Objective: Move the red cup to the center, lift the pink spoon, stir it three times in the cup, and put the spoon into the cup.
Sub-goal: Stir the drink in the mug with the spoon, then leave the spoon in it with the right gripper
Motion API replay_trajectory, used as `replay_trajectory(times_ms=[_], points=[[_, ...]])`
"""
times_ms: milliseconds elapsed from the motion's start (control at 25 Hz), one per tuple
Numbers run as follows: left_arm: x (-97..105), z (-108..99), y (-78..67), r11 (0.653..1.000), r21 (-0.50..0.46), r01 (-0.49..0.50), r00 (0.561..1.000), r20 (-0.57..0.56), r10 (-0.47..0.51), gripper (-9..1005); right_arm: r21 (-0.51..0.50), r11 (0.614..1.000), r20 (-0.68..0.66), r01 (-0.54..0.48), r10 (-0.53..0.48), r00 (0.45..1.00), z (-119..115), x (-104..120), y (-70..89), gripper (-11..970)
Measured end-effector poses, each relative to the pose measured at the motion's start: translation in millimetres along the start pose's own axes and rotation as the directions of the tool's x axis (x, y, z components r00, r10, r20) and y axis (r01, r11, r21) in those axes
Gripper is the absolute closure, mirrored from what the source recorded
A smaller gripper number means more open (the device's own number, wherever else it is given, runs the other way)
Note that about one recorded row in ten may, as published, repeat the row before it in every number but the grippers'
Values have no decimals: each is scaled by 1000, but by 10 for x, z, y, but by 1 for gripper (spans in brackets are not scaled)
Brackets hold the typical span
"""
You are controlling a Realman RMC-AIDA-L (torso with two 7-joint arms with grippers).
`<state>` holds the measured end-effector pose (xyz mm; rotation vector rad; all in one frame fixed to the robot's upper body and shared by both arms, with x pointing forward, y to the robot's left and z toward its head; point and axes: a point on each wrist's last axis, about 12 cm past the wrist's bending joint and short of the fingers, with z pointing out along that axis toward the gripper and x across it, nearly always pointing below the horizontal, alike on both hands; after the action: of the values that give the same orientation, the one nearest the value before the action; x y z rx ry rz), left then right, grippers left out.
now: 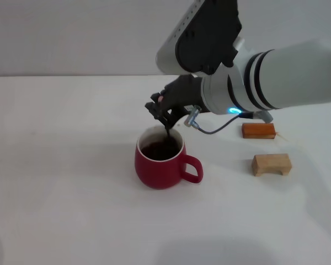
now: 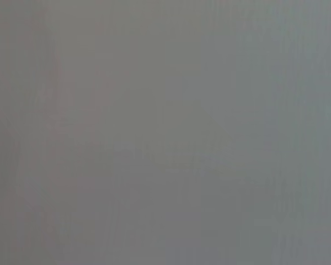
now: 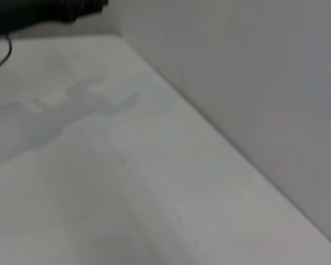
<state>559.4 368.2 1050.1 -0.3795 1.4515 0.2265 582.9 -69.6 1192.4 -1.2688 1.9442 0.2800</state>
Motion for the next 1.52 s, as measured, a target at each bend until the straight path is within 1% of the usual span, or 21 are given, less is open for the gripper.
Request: replay_trajectory(times_ms=[200,240,320,360,480,760,920,960,1320,1520], points=[[0,0,0,1000,-1,0,1000,0,0,169,-51,999,-15,-12,12,1000,-100,-47,46,828],[-1,1,-1,1000,0,1,1000,0,-1,169,-69,997,-9,-25,24,1000,-124,-67,50,828],[-3,5,-6,1000,1,1,1000,1,-1,169,-138,988,15,-66,68,998,-177,-120,55,828],[-5,7,-10,1000,2,1,1000,2,-1,169,-138,988,15,-66,68,998,-177,-120,55,828],[-7,10,-14,1000,3,1,1000,2,-1,169,-204,973,40,-111,122,992,-184,-139,37,828],[-11,8,-11,1000,3,4,1000,5,-4,169,-181,979,38,-97,106,994,-93,-78,41,813],[-9,-1,1,1000,1,4,1000,5,-4,169,-148,985,35,-84,90,995,-16,-23,45,793],[-7,-3,4,1000,0,4,1000,5,-4,169,-126,989,45,-74,80,996,26,0,48,788],[-1,-14,19,1000,-3,24,1000,3,-24,169,-112,992,54,-61,68,996,72,2,54,742],[-1,-15,20,1000,-3,27,1000,3,-27,169,-100,994,79,-33,41,996,105,-30,100,724]])
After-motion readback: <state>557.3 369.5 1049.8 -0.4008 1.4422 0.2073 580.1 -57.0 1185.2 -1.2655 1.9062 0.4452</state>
